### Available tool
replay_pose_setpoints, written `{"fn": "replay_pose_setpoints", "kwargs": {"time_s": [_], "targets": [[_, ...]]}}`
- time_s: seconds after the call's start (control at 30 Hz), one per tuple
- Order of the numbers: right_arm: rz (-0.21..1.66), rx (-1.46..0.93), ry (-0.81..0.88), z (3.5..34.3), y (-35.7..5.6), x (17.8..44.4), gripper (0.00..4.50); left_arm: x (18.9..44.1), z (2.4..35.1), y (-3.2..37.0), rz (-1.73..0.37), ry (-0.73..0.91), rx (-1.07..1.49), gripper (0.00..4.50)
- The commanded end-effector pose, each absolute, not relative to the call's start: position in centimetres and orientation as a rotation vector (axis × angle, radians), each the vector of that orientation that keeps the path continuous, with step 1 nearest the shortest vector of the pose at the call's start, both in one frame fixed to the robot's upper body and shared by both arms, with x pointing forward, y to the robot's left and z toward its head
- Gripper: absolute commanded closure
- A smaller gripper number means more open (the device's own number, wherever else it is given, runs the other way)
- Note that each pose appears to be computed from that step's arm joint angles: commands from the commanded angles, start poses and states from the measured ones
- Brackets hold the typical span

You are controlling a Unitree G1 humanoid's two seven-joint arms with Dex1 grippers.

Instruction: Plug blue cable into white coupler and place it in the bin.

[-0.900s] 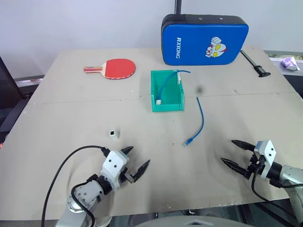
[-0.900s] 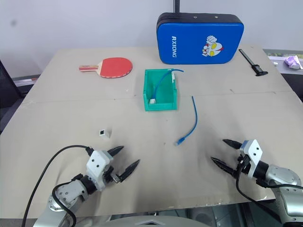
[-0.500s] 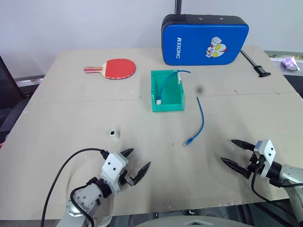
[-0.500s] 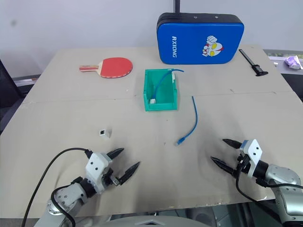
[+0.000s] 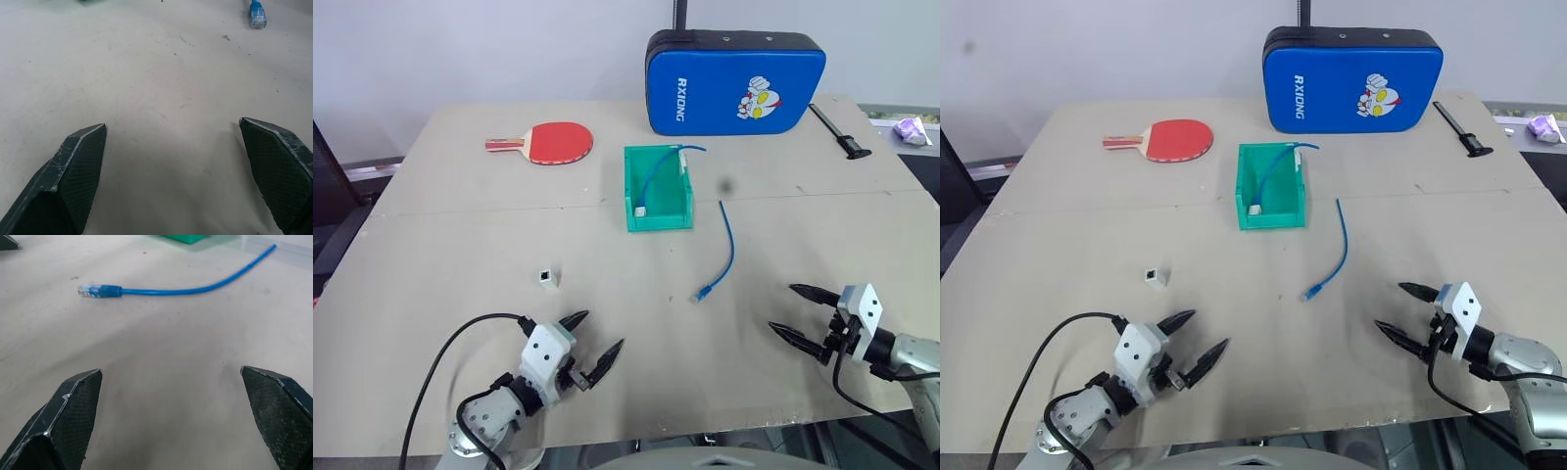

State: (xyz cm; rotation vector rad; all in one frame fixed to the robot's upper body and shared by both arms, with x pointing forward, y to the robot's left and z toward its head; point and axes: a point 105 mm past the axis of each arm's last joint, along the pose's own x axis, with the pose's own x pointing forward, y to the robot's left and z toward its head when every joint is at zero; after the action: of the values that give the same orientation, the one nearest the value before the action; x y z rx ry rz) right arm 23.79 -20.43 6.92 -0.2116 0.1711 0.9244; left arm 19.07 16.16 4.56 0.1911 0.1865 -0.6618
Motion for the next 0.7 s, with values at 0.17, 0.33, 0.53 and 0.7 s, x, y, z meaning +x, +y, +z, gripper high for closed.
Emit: {"fn": "replay_pose_setpoints", "kwargs": {"time_s": [0.17,0.33,0.53,0.7], "targets": [[1.178,-0.423,0.138,10.2,-15.3,25.9,0.0,18.7,5.8,15.9,-0.839,0.155,0.202,0.07],[1.336,-0.529,0.147,10.7,-12.5,28.4,0.0,18.6,9.2,15.8,-1.098,0.138,0.271,0.07],[1.469,-0.603,0.265,9.9,-11.3,29.7,0.0,19.5,12.6,16.4,-1.228,0.168,0.37,0.07],[1.509,-0.76,0.37,8.5,-11.7,30.9,0.53,20.5,14.0,16.8,-1.22,0.168,0.411,0.0]]}}
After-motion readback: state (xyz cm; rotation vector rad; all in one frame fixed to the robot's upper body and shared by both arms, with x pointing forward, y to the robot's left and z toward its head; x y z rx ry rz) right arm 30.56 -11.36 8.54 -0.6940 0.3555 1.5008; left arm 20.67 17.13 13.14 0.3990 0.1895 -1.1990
